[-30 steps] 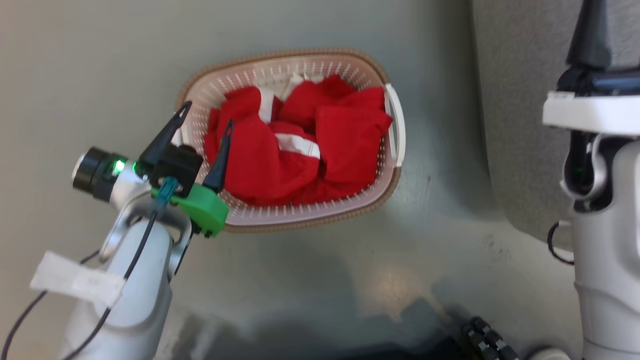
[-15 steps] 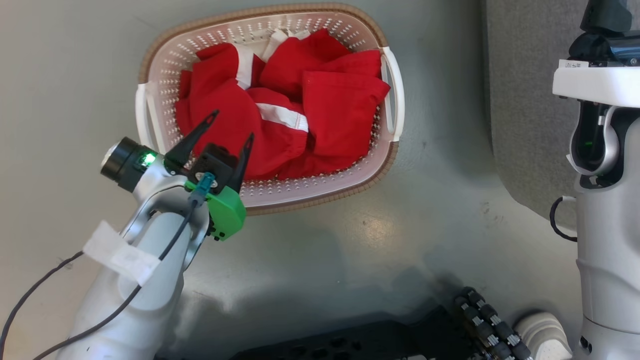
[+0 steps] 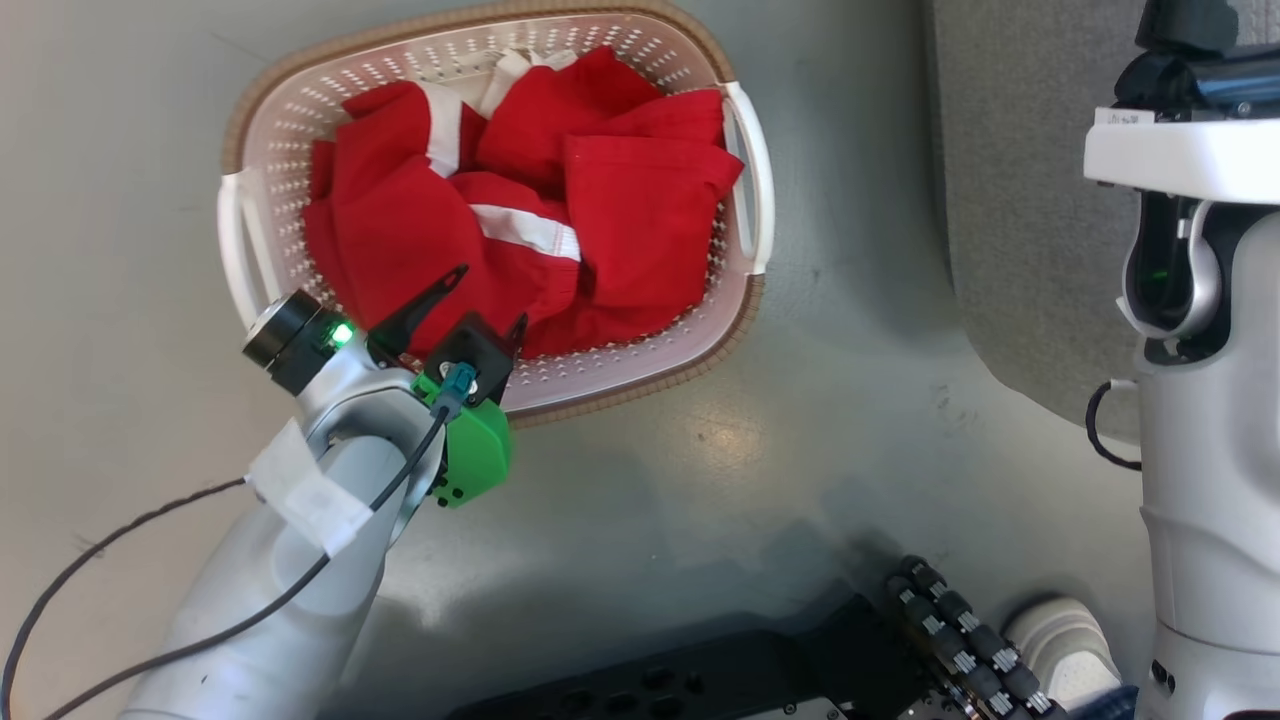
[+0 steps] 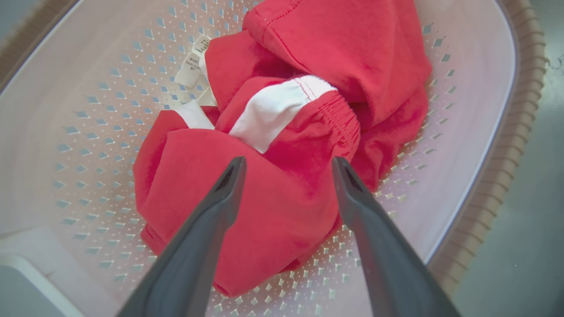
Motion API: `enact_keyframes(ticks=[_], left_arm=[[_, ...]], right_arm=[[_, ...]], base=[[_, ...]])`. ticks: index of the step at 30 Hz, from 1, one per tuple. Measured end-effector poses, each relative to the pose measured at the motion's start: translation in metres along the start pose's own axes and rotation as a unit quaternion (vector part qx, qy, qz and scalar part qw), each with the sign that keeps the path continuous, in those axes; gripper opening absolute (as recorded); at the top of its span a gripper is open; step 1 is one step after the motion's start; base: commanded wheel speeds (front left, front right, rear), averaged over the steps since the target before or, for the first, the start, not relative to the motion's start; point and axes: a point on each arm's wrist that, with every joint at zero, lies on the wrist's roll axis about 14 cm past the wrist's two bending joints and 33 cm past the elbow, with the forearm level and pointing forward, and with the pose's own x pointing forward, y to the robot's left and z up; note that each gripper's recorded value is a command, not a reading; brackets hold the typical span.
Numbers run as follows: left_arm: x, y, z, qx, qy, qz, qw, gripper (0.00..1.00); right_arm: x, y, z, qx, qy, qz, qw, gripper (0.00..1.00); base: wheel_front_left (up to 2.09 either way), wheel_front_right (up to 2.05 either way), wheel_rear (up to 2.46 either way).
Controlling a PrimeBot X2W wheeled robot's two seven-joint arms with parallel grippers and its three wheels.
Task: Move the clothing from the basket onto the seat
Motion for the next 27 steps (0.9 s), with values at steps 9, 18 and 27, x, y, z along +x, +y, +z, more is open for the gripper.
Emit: enact_keyframes(ticks=[9,18,27], left_arm=[[0.017,-0.024,-0.001,0.018,0.003,-0.048,0.999,1.00],[0.025,-0.036,-0.008,0.026,0.015,-0.075,0.997,1.00],[0.037,-0.015,-0.017,0.028,0.030,-0.064,0.997,1.00]], right_arm=[[0.000,-0.008,-0.004,-0.010,0.005,-0.007,1.000,1.00],[-0.003,-0.011,-0.010,-0.013,0.014,-0.009,1.000,1.00],[-0.001,-0.017,-0.012,-0.023,0.015,-0.013,1.000,1.00]], base=[[0.00,0.00,0.00],[0.00,0.00,0.00],[0.00,0.00,0.00]])
